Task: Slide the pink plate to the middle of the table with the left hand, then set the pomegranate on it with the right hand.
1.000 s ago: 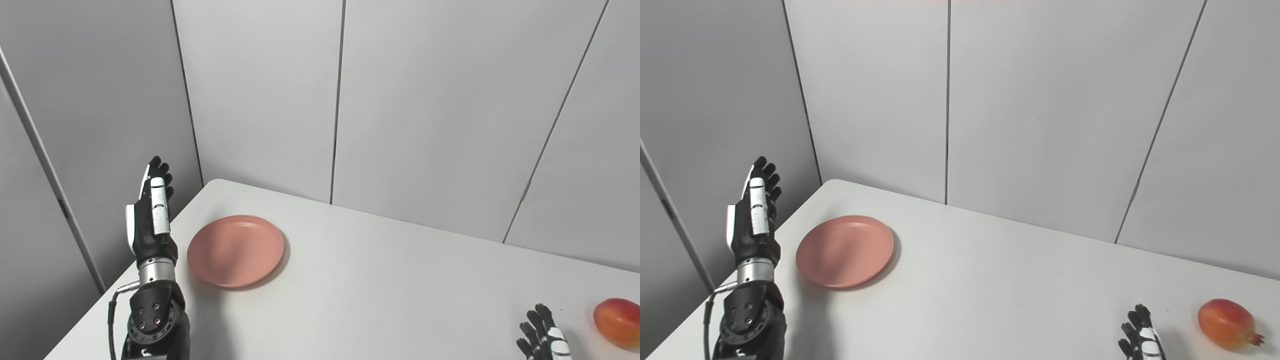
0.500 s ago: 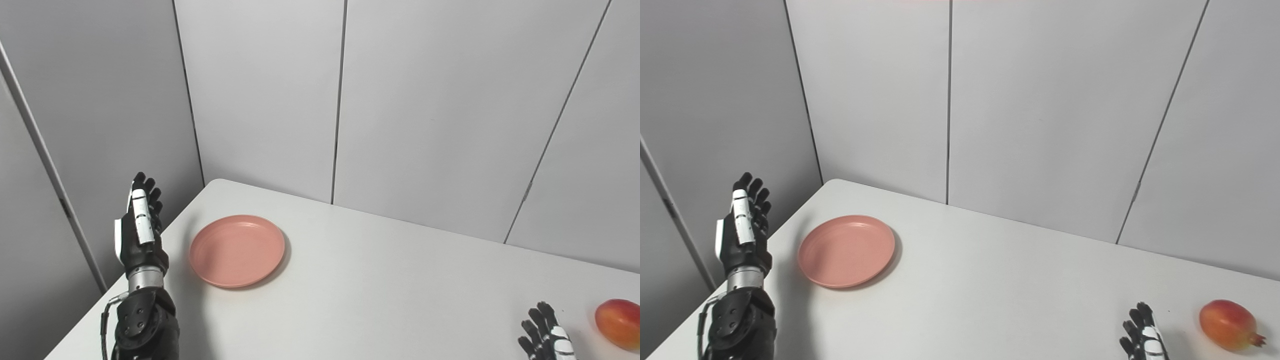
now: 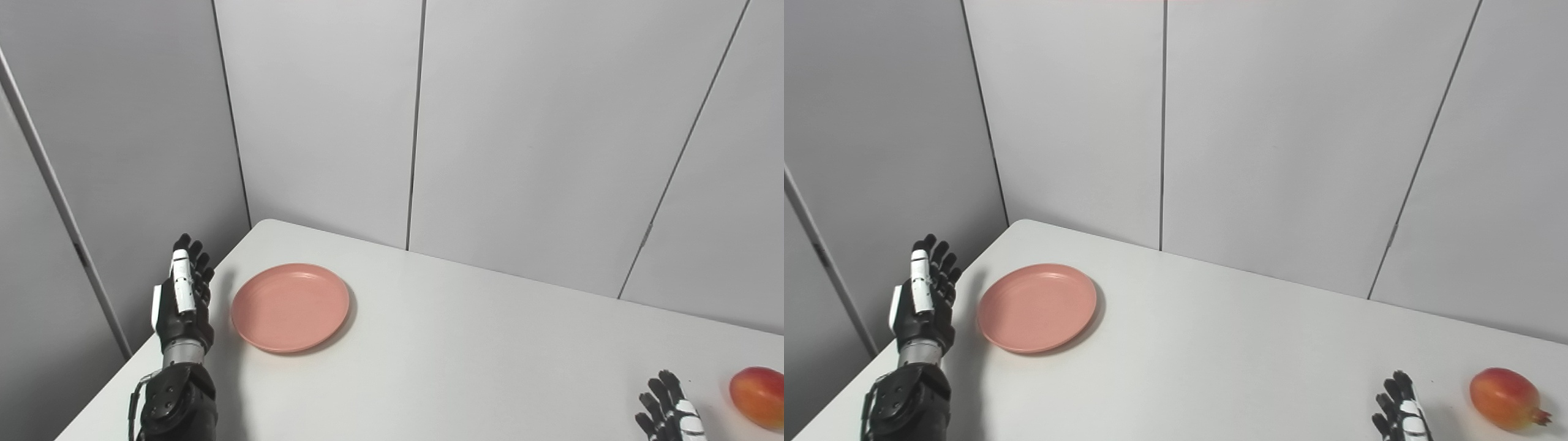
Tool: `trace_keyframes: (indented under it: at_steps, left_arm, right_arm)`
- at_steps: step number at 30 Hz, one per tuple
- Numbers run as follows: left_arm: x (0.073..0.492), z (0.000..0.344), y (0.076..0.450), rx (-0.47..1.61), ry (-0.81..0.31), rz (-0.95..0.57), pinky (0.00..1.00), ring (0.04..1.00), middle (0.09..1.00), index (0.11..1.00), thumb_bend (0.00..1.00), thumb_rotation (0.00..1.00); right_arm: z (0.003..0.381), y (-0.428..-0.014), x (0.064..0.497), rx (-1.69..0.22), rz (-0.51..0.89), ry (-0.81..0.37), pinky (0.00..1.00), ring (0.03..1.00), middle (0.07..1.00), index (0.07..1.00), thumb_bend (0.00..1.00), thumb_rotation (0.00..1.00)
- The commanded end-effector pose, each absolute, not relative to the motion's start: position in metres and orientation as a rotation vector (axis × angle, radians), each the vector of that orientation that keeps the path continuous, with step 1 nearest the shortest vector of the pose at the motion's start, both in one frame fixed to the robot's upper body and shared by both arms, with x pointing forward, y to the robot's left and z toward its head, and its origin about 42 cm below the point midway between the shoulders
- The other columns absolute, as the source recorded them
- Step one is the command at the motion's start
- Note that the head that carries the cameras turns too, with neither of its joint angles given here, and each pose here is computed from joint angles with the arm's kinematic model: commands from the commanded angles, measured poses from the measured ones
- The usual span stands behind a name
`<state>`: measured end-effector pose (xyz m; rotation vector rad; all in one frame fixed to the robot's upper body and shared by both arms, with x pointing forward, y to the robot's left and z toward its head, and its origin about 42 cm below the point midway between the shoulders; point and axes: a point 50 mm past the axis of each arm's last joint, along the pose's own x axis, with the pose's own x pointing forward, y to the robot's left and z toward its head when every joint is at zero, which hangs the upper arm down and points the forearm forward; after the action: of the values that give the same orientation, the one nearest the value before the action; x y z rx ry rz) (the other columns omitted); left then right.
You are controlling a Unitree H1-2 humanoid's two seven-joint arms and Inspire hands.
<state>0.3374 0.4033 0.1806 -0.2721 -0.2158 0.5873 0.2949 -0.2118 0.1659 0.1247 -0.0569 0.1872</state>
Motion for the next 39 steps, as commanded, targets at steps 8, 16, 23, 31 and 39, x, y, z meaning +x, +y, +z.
trace_keyframes:
  at_steps: [8,16,23,31,39]
  left_arm:
    - [0.352,0.185,0.417,-0.258,-0.249,0.554,0.96,0.982,0.982,0.951,0.36,1.00]
    - [0.356,0.175,0.422,-0.277,-0.213,0.552,0.94,0.952,0.952,0.937,0.36,1.00]
    - [0.361,0.163,0.425,-0.261,-0.165,0.545,0.94,0.935,0.942,0.936,0.37,1.00]
    - [0.365,0.157,0.417,-0.314,-0.138,0.513,0.93,0.928,0.916,0.901,0.37,1.00]
    - [0.373,0.149,0.402,-0.302,-0.098,0.454,0.92,0.915,0.915,0.896,0.37,1.00]
  right_arm:
    - [0.184,-0.212,0.298,0.123,0.205,-0.124,1.00,1.000,1.000,1.000,0.12,1.00]
    - [0.185,-0.213,0.298,0.124,0.205,-0.124,1.00,1.000,1.000,1.000,0.12,1.00]
    - [0.186,-0.213,0.298,0.126,0.210,-0.123,1.00,1.000,1.000,1.000,0.12,1.00]
    - [0.187,-0.213,0.297,0.119,0.208,-0.125,1.00,1.000,1.000,1.000,0.13,1.00]
    - [0.186,-0.213,0.297,0.113,0.210,-0.127,1.00,1.000,1.000,1.000,0.13,1.00]
